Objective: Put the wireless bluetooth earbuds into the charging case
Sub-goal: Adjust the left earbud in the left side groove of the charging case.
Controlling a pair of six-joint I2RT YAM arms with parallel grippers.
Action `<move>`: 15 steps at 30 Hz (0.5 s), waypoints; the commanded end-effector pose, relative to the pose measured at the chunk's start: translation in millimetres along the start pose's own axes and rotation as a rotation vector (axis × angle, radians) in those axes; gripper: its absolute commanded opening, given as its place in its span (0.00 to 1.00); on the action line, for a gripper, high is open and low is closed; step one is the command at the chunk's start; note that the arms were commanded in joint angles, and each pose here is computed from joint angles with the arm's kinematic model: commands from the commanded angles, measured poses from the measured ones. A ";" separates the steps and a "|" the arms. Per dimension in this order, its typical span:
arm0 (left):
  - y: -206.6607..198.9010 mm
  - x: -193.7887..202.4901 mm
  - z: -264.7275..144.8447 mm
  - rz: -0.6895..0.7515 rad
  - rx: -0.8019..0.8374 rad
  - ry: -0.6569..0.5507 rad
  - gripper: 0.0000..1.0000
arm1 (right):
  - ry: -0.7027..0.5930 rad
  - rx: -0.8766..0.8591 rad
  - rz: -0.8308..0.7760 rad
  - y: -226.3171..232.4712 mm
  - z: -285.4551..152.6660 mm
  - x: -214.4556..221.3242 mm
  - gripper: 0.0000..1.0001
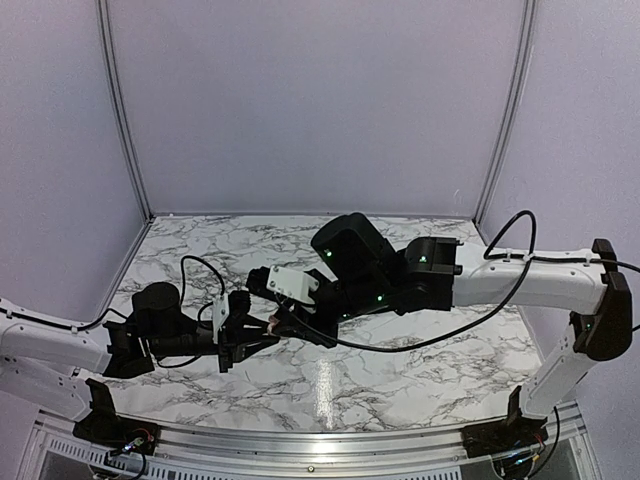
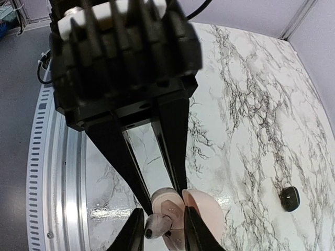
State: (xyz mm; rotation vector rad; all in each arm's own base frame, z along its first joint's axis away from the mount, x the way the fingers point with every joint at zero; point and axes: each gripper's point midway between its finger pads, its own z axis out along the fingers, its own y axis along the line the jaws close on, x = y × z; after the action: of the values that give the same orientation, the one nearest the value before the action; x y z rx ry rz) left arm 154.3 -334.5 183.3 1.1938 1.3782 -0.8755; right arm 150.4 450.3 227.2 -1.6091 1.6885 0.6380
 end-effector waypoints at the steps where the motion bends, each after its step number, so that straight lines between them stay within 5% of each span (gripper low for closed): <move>1: -3.4 -29.6 -1.2 0.025 0.027 -0.094 0.00 | -0.083 0.020 -0.010 -6.8 -16.4 -25.1 0.33; 8: -3.7 -30.4 -2.5 0.017 0.032 -0.099 0.00 | -0.151 -0.008 -0.041 1.5 -34.8 -34.7 0.48; 15: -5.8 -33.2 -4.9 0.014 0.045 -0.117 0.00 | -0.154 0.017 -0.044 -0.9 -42.8 -29.1 0.48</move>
State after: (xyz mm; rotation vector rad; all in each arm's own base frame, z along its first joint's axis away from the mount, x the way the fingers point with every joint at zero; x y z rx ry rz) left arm 148.3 -336.4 186.3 1.2061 1.3604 -0.9167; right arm 141.2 440.7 266.2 -1.5691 1.5699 0.7099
